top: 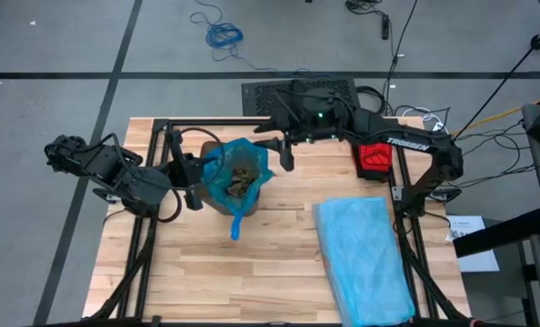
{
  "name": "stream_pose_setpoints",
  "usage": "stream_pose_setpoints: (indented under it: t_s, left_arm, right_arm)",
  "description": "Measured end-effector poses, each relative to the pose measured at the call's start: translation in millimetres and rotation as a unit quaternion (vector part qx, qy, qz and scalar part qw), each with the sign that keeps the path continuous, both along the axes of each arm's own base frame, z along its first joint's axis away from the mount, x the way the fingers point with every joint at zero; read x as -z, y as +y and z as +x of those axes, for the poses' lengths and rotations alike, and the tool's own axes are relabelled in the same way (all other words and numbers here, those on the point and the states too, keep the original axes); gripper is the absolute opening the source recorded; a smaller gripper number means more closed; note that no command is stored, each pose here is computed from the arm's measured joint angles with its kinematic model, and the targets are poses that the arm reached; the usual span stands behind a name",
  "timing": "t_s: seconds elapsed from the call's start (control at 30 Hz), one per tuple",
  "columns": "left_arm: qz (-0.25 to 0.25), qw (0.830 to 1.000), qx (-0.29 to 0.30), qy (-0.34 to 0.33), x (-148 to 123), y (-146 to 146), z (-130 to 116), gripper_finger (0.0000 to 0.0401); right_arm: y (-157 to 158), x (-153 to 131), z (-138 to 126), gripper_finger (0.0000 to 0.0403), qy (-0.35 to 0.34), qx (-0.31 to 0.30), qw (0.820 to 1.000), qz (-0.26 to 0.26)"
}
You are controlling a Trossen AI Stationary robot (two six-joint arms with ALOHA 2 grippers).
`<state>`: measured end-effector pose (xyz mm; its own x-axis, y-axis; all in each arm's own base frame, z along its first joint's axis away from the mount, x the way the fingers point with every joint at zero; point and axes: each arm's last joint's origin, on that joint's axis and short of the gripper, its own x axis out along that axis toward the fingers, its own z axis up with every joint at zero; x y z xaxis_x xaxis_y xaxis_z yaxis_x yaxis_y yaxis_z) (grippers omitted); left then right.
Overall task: Place trash/remove bag and relplace
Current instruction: Remove the trash bag from the bin
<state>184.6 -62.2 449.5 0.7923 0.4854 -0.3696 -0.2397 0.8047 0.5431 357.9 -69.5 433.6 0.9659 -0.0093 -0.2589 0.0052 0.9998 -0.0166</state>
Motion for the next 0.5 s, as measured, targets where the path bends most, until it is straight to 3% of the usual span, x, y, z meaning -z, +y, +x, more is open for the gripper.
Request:
stream_pose_setpoints:
  t_s: [0.13,0.3,0.5]
  left_arm:
    - [-0.001,1.0,0.002,0.001,0.0,-0.1,0.0,0.0]
    - [-0.001,1.0,0.002,0.001,0.1,-0.1,0.0,0.0]
    - [-0.001,1.0,0.002,0.001,0.1,-0.1,0.0,0.0]
  right_arm:
    - [-10.9,8.1,7.3,0.0141,0.003,-0.016,0.998,0.067]
    - [-15.7,13.7,13.3,0.0122,0.004,-0.013,0.997,0.073]
    - [-15.5,12.1,13.6,0.0018,-0.004,-0.016,0.998,0.064]
